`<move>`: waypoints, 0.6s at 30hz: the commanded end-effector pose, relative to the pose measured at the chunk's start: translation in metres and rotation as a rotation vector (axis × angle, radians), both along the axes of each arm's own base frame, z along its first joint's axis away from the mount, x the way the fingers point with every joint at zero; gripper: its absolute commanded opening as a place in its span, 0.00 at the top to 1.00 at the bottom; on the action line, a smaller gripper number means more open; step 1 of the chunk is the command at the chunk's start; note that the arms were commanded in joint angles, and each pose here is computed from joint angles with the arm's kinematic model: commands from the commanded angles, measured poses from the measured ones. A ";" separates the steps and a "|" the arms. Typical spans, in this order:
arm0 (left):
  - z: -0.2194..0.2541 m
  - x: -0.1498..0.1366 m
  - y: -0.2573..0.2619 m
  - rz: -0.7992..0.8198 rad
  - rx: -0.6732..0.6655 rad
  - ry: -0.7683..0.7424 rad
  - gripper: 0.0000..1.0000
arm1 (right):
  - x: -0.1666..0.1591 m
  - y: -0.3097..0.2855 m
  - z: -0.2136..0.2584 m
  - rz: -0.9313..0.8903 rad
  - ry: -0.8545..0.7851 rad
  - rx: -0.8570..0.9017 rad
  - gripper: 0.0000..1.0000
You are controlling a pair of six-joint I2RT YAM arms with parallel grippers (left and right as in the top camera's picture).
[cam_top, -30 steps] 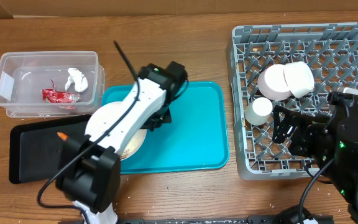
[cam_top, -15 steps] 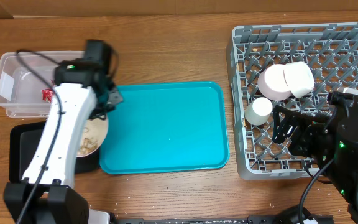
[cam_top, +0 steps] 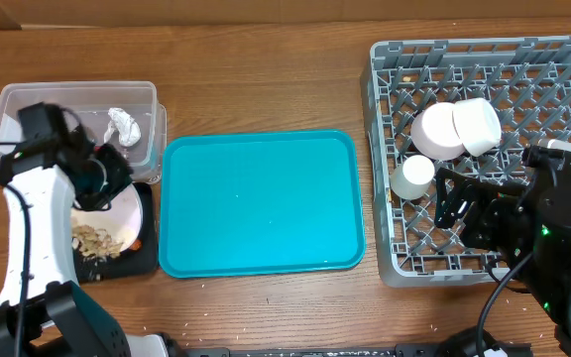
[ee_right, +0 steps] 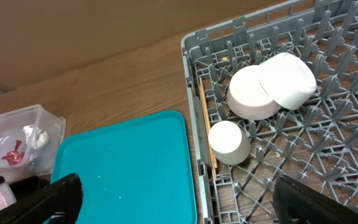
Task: Sort waste into correct bins and load items into the dishwasher
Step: 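Tip the plate over the black tray to dump the rice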
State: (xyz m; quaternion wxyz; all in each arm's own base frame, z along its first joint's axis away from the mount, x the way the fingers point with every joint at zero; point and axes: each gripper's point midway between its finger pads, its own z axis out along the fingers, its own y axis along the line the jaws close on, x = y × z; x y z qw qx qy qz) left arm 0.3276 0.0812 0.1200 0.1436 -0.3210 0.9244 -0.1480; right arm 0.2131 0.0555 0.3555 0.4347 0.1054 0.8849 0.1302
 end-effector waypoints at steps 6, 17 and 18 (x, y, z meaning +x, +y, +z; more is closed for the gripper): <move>0.055 -0.012 -0.010 -0.157 -0.270 -0.369 0.96 | 0.001 -0.002 0.000 -0.011 -0.004 -0.004 0.00; 0.093 -0.050 0.008 -0.071 -0.313 -0.484 0.96 | 0.001 -0.002 0.000 -0.011 -0.004 -0.004 0.00; 0.098 -0.053 0.007 -0.071 -0.327 -0.509 0.96 | 0.001 -0.002 0.000 -0.011 -0.004 -0.004 0.00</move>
